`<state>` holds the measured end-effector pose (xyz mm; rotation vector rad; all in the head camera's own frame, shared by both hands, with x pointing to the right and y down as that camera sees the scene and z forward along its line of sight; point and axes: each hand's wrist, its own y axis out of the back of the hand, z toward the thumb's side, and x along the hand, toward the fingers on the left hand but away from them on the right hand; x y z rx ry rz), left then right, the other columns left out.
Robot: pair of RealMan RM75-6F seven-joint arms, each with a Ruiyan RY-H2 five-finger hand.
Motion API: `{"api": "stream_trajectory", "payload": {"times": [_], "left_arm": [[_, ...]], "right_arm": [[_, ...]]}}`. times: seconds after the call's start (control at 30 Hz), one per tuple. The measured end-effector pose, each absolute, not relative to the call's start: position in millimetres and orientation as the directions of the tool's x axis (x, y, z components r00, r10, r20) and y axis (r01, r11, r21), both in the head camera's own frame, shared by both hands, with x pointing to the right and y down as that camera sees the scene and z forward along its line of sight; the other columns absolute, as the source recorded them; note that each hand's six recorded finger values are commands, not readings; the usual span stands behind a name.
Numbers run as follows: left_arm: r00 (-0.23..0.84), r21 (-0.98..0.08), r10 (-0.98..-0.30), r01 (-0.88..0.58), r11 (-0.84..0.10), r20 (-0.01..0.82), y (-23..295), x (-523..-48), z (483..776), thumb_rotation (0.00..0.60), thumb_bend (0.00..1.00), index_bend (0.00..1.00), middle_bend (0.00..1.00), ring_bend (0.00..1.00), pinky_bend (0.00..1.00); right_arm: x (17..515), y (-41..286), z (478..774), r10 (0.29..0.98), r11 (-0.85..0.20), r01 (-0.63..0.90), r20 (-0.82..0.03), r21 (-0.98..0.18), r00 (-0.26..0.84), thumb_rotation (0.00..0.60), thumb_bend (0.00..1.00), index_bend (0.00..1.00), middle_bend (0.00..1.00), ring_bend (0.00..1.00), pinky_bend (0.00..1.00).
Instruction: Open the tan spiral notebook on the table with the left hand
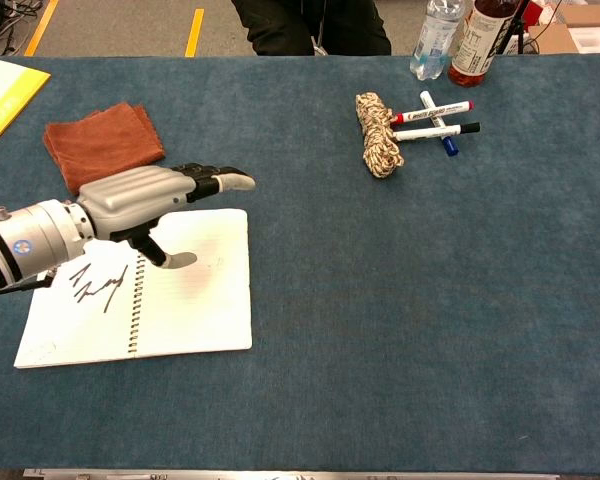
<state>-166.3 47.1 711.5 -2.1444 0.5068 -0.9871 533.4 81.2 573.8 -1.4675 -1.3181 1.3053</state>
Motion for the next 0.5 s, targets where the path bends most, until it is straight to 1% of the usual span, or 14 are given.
{"api": "stream_trajectory", "payload": {"times": [0.17,0.23,0.37,0.5], "left_arm": [[0.496,-0.77,-0.724,-0.158,-0.619,0.48,42.1,-219.7,700.9,0.6,0.28,0.0,0.01,0.0,0.0],[0.446,-0.785,-0.763,-0.187,-0.59,0.467,42.6,-237.5,697.3,0.6,0.28,0.0,0.02,0.0,0.0],[0.318,-0.831,-0.85,-0.242,-0.502,0.421,47.7,-278.7,687.5,0.6,0.28,0.02,0.02,0.0,0.0],[0.181,-0.869,-0.908,-0.269,-0.414,0.377,60.9,-318.8,678.7,0.6,0.28,0.03,0.03,0.0,0.0]], "right_arm": [[529.4,76.7,575.3,0.971,-0.222,0.181,-0.235,-0.958,-0.053,0.6,0.19,0.26,0.24,0.15,0.28],[527.5,75.3,575.2,0.969,-0.229,0.174,-0.241,-0.958,-0.055,0.6,0.19,0.26,0.24,0.15,0.28],[524.1,73.5,575.1,0.967,-0.237,0.154,-0.248,-0.959,-0.06,0.6,0.19,0.26,0.24,0.15,0.28],[520.4,73.2,575.9,0.964,-0.246,0.136,-0.257,-0.96,-0.065,0.6,0.19,0.26,0.24,0.15,0.28]]}}
